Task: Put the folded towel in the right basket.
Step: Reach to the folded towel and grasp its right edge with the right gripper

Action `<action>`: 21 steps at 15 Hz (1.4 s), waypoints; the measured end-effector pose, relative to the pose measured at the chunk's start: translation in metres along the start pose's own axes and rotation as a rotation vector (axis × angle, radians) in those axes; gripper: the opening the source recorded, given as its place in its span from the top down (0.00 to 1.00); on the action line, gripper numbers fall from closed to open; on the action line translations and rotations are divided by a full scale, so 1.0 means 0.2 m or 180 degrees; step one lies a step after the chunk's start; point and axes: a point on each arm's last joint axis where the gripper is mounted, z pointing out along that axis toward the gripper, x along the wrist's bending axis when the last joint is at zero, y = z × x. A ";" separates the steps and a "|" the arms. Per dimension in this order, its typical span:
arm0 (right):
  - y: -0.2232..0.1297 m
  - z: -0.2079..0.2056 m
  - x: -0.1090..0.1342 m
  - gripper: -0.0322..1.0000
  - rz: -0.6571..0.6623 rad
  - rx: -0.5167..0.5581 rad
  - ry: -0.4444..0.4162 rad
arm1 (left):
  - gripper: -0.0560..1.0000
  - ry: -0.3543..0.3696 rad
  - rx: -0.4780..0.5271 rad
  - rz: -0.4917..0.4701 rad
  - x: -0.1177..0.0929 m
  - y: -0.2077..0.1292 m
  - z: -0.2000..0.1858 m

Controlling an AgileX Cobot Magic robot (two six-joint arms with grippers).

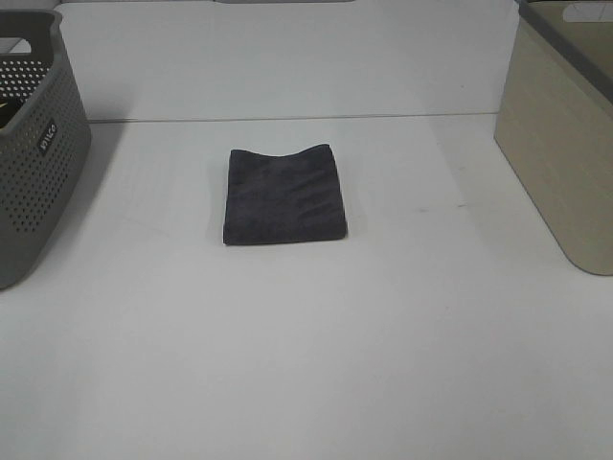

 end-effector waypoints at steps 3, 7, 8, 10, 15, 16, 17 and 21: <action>0.00 0.00 0.00 0.31 0.0000 0.0000 0.0000 | 0.01 0.0000 0.0000 0.0000 0.00 0.00 0.00; 0.00 0.00 0.00 0.31 0.0000 0.0000 0.0000 | 0.01 0.0000 0.0000 0.0000 0.00 0.00 0.00; 0.00 0.00 0.00 0.31 0.0000 0.0000 0.0000 | 0.01 0.0000 0.0000 0.0000 0.00 0.00 0.00; 0.00 0.00 0.00 0.31 0.0000 0.0000 0.0000 | 0.01 0.0000 0.0000 0.0000 0.00 0.00 0.00; 0.00 0.00 0.00 0.31 0.0000 0.0000 0.0000 | 0.01 0.0000 0.0000 0.0000 0.00 0.00 0.00; 0.00 0.00 0.00 0.31 0.0000 0.0000 0.0000 | 0.01 0.0000 0.0000 0.0000 0.00 0.00 0.00; 0.00 0.00 0.00 0.31 0.0000 0.0000 0.0000 | 0.01 0.0000 0.0000 0.0000 0.00 0.00 0.00; 0.00 0.00 0.00 0.31 0.0000 0.0000 0.0000 | 0.01 0.0000 0.0000 0.0000 0.00 0.00 0.00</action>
